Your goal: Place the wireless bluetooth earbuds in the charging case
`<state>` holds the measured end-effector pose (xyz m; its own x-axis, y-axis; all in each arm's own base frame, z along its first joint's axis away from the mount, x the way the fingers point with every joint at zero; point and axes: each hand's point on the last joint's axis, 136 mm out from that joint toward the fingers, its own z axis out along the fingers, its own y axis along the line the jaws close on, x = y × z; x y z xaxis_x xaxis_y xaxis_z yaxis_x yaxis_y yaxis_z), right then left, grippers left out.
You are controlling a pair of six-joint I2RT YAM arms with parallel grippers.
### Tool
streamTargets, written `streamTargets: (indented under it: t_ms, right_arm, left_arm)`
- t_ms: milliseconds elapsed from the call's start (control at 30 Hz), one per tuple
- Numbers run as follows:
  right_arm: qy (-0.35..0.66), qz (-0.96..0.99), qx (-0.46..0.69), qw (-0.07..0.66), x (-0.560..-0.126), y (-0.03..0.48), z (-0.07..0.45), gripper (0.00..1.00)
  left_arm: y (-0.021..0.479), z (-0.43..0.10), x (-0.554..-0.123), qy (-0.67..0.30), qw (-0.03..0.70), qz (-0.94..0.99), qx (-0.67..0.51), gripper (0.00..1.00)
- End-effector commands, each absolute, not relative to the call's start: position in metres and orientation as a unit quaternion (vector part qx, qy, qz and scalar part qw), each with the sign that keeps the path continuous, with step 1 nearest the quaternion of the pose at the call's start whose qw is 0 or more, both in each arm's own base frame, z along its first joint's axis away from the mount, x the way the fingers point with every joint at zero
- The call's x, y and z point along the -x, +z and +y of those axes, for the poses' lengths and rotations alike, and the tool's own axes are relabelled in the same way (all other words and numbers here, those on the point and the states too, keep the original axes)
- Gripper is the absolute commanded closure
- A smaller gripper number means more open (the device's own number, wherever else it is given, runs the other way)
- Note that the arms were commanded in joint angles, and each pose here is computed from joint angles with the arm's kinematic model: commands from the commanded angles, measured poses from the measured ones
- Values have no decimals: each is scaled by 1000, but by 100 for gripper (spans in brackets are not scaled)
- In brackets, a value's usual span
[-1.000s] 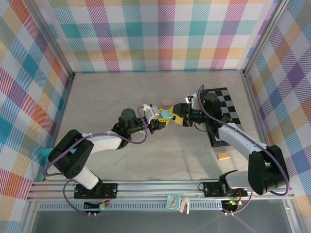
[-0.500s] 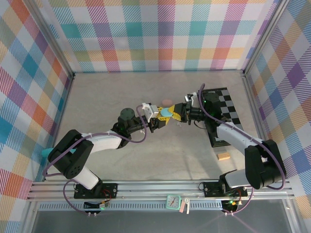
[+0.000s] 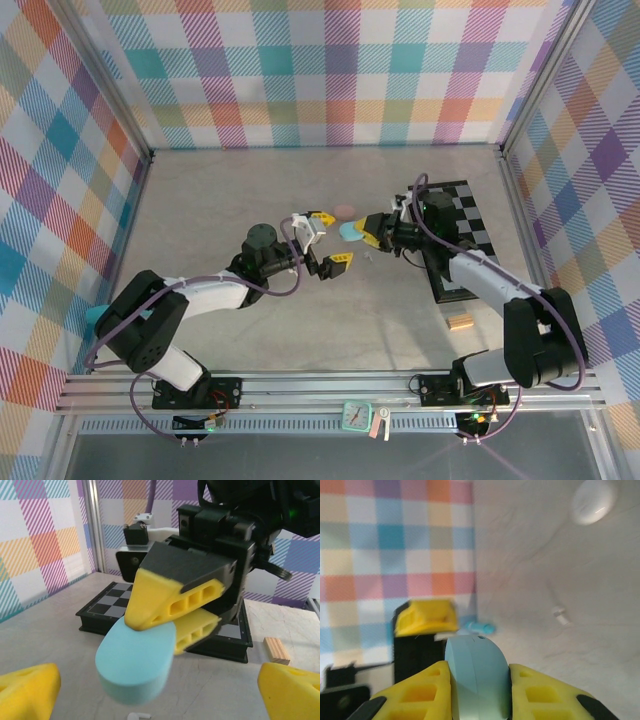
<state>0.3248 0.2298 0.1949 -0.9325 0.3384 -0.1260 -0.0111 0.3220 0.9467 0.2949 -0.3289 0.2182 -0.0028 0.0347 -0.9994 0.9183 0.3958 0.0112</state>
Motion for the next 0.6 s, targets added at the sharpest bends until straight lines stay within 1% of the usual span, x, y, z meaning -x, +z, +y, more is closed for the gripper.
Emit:
streamTargets:
  t_ms: [0,67,233,300,400,567]
  right_arm:
    - [472,850,-97,215,-352,169,204,84]
    - [426,868,-102,234,-367,155,192,84]
    - [357,891,-120,252,-406,116,176,84]
    - [338,899,-128,248,-418,97,172,84]
    - [317,906,-127,251,-434,82,169,84]
    - [288,916,-139,242,-446,54,161,82]
  left_arm:
    - [209,-318,-294,-358,580,617,-392,0]
    - [202,-312,-294,-350,575,630,-387,0]
    - [188,-301,-294,-329,564,656,-378,0]
    - [185,-297,-297,-319,563,665,-372,0]
    - [182,-291,-302,-305,562,678,-362,0]
    - [174,-280,-316,-278,553,708,-340,0]
